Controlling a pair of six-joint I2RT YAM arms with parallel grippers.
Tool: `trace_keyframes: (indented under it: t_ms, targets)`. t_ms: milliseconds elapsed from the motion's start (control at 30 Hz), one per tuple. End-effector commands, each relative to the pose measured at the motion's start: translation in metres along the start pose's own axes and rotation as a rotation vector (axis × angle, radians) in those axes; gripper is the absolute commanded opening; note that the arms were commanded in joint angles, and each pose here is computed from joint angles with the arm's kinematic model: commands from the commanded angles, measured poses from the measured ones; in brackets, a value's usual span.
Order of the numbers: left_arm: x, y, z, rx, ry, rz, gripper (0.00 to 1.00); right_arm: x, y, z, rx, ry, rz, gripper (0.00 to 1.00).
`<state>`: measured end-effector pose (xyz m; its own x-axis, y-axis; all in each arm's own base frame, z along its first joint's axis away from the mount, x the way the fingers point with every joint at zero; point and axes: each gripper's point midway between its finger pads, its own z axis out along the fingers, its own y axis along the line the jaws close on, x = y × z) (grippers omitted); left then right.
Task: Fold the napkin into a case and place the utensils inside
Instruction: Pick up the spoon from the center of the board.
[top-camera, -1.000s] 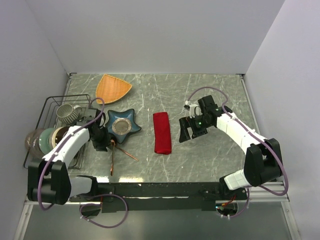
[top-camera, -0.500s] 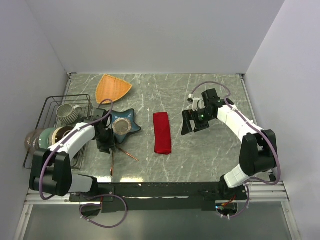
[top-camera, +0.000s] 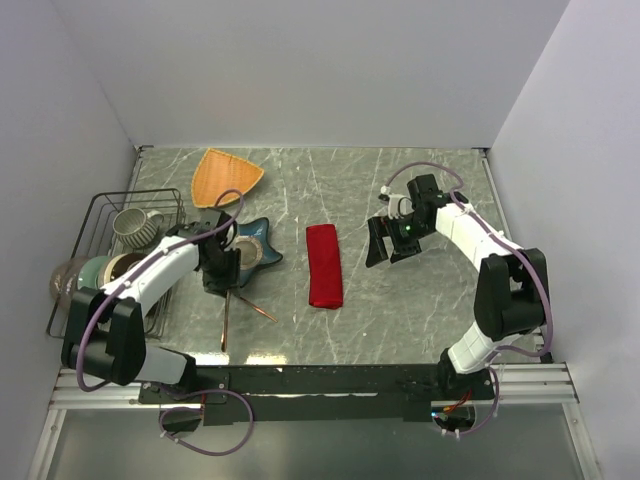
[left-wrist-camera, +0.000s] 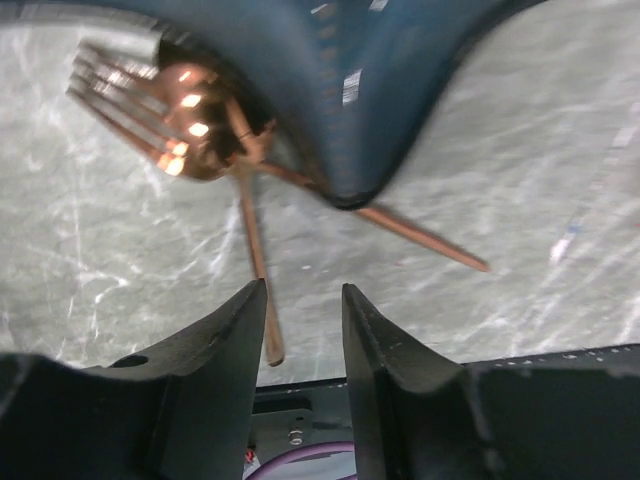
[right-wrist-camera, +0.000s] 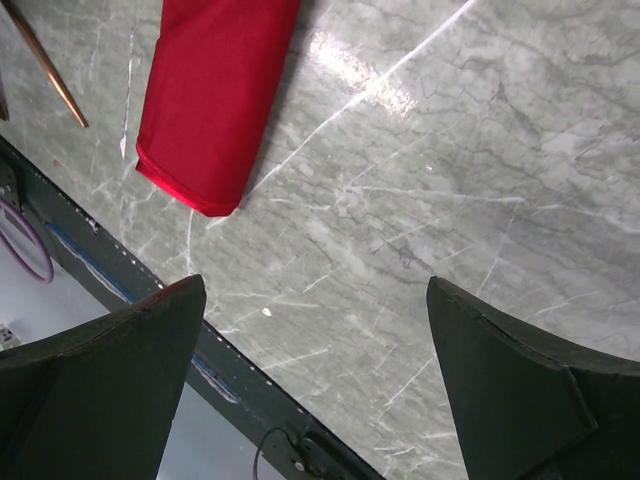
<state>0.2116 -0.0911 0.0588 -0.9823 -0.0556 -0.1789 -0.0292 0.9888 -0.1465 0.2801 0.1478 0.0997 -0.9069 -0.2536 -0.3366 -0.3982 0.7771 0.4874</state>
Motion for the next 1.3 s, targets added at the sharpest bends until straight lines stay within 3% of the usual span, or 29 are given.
trace_keyframes:
  t_ms: [0, 133, 300, 400, 500, 600, 633, 667, 700, 733, 800, 833, 967, 1033, 1133, 1233, 1267]
  targets:
    - [-0.035, -0.015, -0.018, 0.019, -0.083, 0.048, 0.42, -0.017, 0.003, -0.01, -0.014, -0.038, -0.027, 1.0]
    - [-0.061, -0.039, -0.036, 0.025, -0.238, 0.243, 0.42, -0.018, 0.001, -0.013, -0.007, -0.041, -0.031, 1.0]
    - [-0.068, -0.036, -0.058, 0.048, -0.413, 0.408, 0.4, -0.016, -0.002, -0.016, 0.001, -0.037, -0.029, 1.0]
    - [-0.06, -0.052, -0.073, 0.159, -0.419, 0.486, 0.37, -0.015, -0.002, -0.017, 0.002, -0.036, -0.028, 1.0]
    - [-0.051, -0.057, -0.091, 0.197, -0.449, 0.703, 0.42, -0.015, -0.002, -0.019, 0.004, -0.041, -0.037, 1.0]
    - [-0.019, -0.048, -0.104, 0.237, -0.446, 1.104, 0.59, -0.015, -0.002, -0.019, -0.001, -0.041, -0.045, 1.0]
    - [-0.014, -0.041, -0.104, 0.208, -0.464, 1.334, 0.7, -0.014, -0.002, -0.018, -0.005, -0.034, -0.042, 1.0]
    - [0.002, -0.033, -0.092, 0.22, -0.435, 1.445, 0.76, -0.015, -0.002, -0.018, -0.005, -0.035, -0.043, 1.0]
    - [0.011, -0.019, -0.093, 0.192, -0.447, 1.524, 0.79, -0.019, -0.003, -0.018, -0.005, -0.039, -0.042, 1.0]
    - [0.012, -0.012, -0.089, 0.163, -0.462, 1.716, 0.81, -0.019, -0.003, -0.017, -0.006, -0.035, -0.04, 1.0]
    - [0.029, 0.006, -0.077, 0.195, -0.455, 1.825, 0.81, -0.021, -0.003, -0.017, -0.006, -0.039, -0.041, 1.0]
    - [0.031, 0.006, -0.073, 0.21, -0.471, 1.946, 0.8, -0.022, -0.003, -0.018, -0.005, -0.044, -0.042, 1.0]
    - [0.027, 0.002, -0.06, 0.359, -0.404, 1.958, 0.77, -0.02, -0.001, -0.017, -0.012, -0.042, -0.029, 1.0]
    - [0.019, -0.003, -0.058, 0.47, -0.312, 1.818, 0.67, -0.02, 0.0, -0.019, -0.011, -0.048, -0.028, 1.0]
    - [0.016, -0.005, -0.053, 0.567, -0.192, 1.619, 0.65, -0.02, 0.001, -0.021, -0.004, -0.059, -0.031, 1.0]
    - [0.021, 0.002, -0.039, 0.495, -0.245, 1.682, 0.67, -0.019, 0.001, -0.02, -0.004, -0.066, -0.024, 1.0]
    - [0.007, 0.002, -0.034, 0.419, -0.327, 1.761, 0.68, -0.019, 0.001, -0.02, -0.004, -0.067, -0.012, 1.0]
